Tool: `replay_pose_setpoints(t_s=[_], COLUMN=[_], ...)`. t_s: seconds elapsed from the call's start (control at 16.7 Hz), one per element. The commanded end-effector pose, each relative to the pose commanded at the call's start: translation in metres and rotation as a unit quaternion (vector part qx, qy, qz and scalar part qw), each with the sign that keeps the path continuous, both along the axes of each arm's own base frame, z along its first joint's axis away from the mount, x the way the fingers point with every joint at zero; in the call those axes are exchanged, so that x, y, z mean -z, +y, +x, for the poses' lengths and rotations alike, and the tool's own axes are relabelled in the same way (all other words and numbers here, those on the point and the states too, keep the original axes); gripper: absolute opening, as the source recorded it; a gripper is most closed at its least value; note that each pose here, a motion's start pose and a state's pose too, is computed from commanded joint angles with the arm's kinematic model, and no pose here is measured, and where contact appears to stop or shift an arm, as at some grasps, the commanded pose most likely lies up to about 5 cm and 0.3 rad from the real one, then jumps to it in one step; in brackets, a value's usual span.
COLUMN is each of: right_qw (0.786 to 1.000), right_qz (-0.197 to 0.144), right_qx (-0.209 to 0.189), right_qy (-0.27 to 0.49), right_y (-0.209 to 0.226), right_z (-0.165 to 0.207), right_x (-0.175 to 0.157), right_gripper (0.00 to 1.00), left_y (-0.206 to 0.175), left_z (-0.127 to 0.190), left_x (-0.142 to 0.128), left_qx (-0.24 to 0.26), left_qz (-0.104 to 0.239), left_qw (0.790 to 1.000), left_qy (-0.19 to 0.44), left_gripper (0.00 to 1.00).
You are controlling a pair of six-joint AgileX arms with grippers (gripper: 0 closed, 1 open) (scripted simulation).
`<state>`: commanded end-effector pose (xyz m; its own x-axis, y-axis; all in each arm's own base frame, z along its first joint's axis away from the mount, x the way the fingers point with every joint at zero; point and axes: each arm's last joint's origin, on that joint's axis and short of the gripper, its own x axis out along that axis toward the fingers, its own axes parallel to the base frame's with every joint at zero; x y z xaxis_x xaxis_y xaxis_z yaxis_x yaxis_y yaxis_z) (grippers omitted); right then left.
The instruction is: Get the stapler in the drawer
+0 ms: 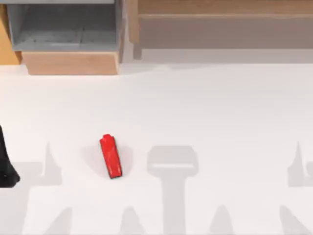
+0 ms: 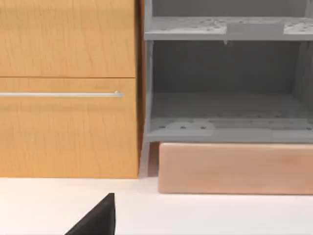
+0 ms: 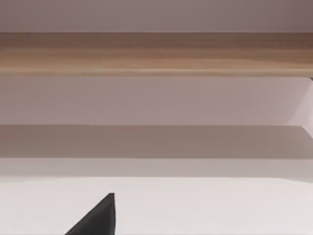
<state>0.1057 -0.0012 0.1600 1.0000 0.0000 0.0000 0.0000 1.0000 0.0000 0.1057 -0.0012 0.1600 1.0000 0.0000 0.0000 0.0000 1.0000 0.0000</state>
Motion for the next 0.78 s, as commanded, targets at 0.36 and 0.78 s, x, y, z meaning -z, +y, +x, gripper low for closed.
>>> replay_pose_setpoints(t_s=[0.36, 0.78], right_qw=[1.0, 1.0], right_qz=[0.0, 0.0], right_qx=[0.0, 0.0], right_qy=[0.0, 0.0], right_y=[0.0, 0.0], right_z=[0.0, 0.0], right_x=[0.0, 0.0], right_gripper=[1.0, 1.0], left_y=[0.0, 0.011], left_z=[0.004, 0.049], left_x=[-0.013, -0.071], left_qx=[0.01, 0.023], left_qz=[0.033, 0.196], left_qw=[0.999, 0.98], left_qy=[-0.001, -0.011], left_gripper=[1.0, 1.0])
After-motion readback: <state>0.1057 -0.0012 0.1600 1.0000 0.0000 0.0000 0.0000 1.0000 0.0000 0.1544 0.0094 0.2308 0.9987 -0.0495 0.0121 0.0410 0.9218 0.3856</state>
